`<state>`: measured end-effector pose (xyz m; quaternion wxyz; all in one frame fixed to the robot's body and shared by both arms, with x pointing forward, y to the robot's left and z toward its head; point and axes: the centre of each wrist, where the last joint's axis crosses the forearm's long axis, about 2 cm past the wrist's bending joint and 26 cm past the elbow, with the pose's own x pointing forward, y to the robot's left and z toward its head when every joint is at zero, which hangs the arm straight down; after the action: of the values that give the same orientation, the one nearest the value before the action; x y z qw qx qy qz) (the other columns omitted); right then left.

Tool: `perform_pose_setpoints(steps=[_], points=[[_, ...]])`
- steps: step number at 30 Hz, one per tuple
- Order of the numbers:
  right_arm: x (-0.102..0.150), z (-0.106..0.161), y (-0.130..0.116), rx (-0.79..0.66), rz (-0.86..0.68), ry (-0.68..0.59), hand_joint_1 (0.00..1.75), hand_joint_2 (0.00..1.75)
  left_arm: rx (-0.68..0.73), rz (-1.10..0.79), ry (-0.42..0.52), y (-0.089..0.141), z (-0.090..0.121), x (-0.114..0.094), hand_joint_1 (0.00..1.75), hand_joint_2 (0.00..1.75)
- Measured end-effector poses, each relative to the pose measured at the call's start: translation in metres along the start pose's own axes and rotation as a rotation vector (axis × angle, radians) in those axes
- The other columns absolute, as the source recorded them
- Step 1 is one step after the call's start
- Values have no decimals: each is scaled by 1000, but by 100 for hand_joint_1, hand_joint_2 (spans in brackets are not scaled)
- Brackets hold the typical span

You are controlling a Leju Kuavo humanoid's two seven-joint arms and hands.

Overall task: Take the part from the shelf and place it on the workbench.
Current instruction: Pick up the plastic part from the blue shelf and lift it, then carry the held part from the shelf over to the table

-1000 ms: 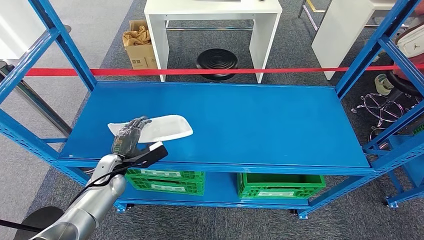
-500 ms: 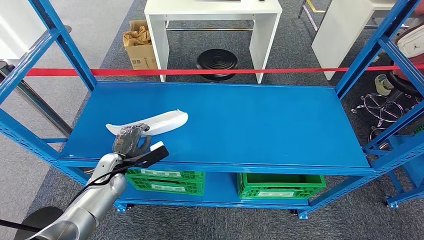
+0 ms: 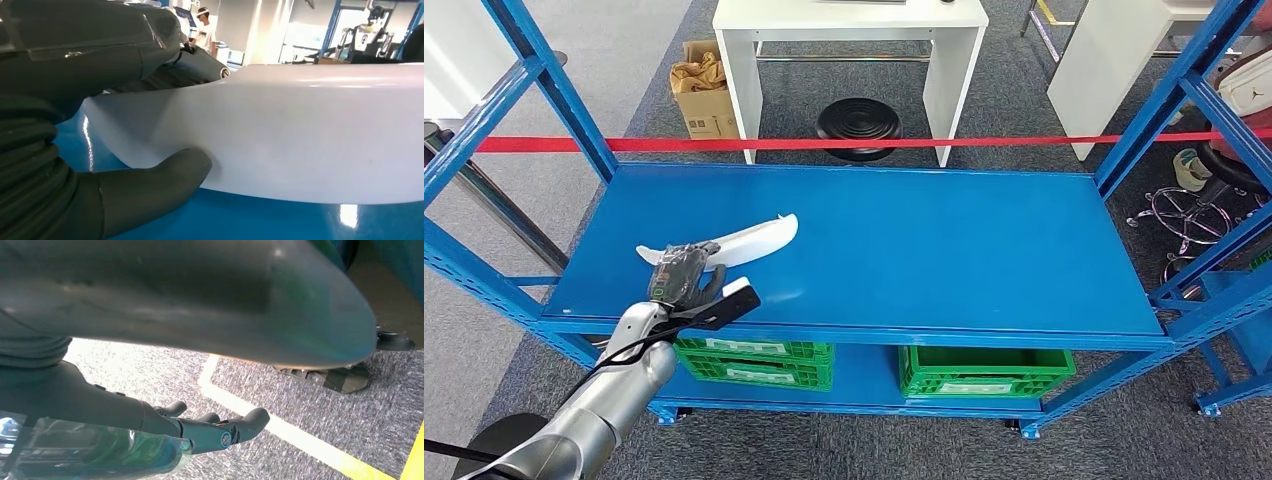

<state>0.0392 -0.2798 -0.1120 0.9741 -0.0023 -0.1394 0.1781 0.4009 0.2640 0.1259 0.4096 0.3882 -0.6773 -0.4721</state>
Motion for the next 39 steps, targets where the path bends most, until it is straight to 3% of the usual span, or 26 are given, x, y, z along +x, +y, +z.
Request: perform_pose_setpoints(steps=[5, 8, 11, 13, 16, 20, 27, 39], points=[[0, 0, 0, -5, -6, -3, 0, 0, 71, 96, -66, 3, 2, 2, 175, 175], [-1, 0, -1, -14, -8, -10, 0, 0, 141, 392, -189, 3, 11, 12, 175, 175], [-2, 0, -3, -22, -11, -14, 0, 0, 220, 894, -354, 13, 19, 42, 175, 175], [-2, 0, -5, -25, -11, -16, 0, 0, 253, 1187, -516, 34, 19, 67, 175, 175], [-1, 0, -7, -27, -14, -15, 0, 0, 273, 1383, -780, 69, 21, 101, 175, 175], [0, 0, -6, -31, -24, -8, 0, 0, 287, 1443, -1031, 105, 28, 136, 175, 175], [1, 0, -6, -30, -17, -1, 0, 0, 314, 1462, -1226, 136, 38, 161, 175, 175], [11, -2, -6, -23, 19, 50, 0, 0, 379, 1454, -1288, 164, 29, 192, 175, 175]])
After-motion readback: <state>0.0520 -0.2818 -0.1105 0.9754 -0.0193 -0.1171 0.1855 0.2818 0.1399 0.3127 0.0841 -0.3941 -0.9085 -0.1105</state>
